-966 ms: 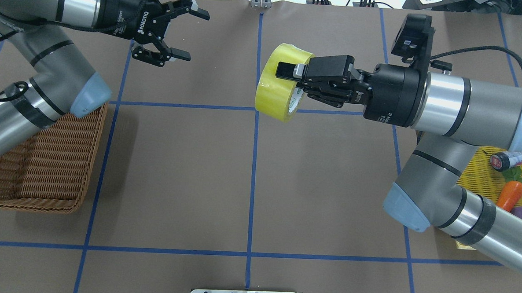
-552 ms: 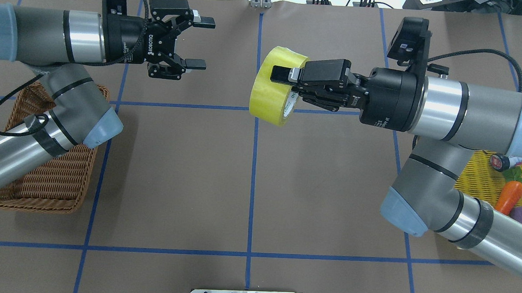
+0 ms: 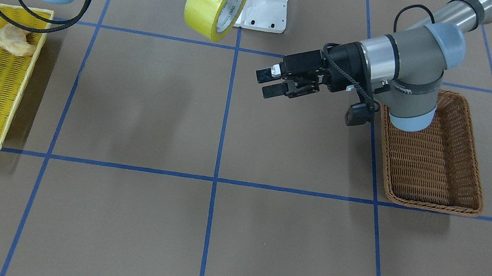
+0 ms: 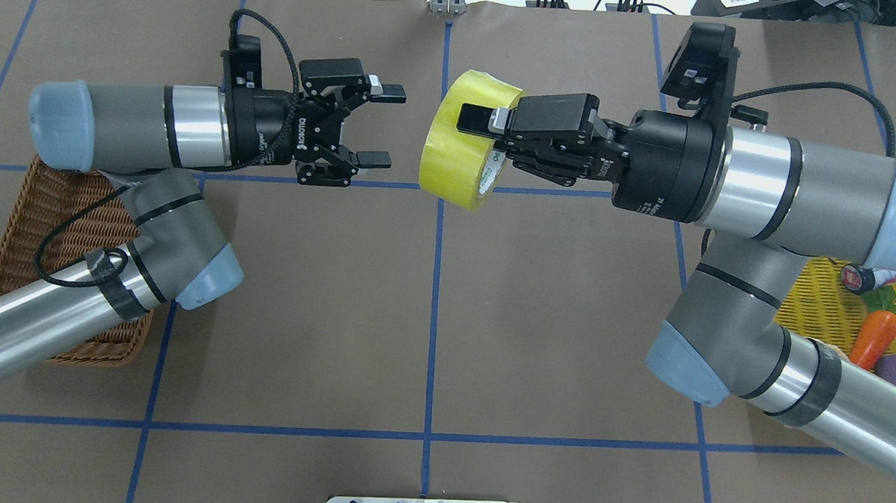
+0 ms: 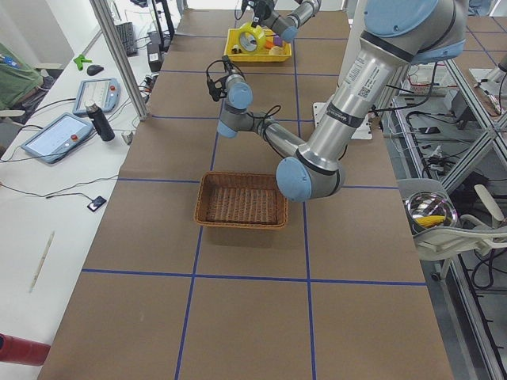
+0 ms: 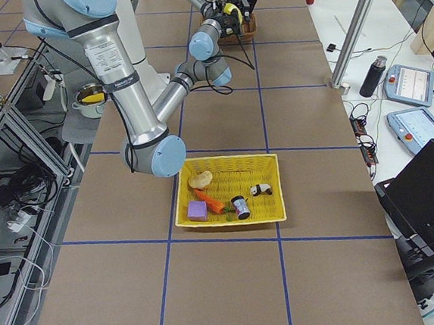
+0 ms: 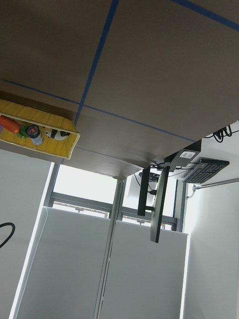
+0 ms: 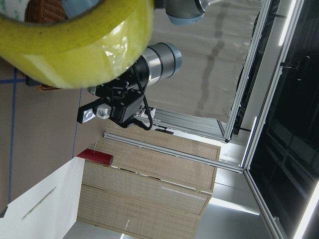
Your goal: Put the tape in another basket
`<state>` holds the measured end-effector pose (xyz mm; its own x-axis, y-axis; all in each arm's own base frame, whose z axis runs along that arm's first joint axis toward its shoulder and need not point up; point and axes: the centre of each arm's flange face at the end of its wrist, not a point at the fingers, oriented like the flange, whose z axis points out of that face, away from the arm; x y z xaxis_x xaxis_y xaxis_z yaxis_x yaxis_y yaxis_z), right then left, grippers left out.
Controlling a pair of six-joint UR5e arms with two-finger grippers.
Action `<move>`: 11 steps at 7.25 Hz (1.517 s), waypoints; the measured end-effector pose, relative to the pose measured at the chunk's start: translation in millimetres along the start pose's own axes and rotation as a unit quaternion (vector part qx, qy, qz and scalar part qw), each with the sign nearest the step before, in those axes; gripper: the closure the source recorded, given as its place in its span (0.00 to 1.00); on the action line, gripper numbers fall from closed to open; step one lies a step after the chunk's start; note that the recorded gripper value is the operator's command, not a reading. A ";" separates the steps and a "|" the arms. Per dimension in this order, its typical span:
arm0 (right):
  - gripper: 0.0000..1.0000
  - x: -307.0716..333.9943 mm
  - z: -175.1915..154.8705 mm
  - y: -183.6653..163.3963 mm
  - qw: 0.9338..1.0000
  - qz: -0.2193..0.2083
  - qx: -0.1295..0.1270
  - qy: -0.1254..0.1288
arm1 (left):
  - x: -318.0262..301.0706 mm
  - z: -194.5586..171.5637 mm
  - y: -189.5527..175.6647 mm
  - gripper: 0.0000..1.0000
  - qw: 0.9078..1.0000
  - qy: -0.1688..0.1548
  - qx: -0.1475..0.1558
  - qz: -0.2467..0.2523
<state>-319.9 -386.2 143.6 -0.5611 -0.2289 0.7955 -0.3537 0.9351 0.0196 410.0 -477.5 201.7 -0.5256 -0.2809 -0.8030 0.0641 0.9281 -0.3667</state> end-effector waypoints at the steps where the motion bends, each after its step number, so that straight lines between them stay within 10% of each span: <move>1: 1.00 -1.3 1.4 0.6 1.000 -0.001 -0.001 -0.002 | 3.1 14.3 16.6 0.02 1.000 -0.003 -0.003 -0.009; 7: 1.00 5.2 -1.6 1.9 1.000 0.001 -0.004 0.006 | 28.2 17.3 50.0 0.02 1.000 -0.007 -0.009 -0.017; 11: 1.00 9.5 -1.0 0.8 1.000 0.002 -0.002 0.010 | 32.7 12.5 57.8 0.22 0.999 -0.003 -0.014 -0.038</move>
<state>-324.8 -387.3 151.8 -0.5470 -0.2189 0.8080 -0.3476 0.9375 0.0186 407.1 -436.1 148.4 -0.5229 -0.3521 -0.7763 0.0007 0.9105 -0.4135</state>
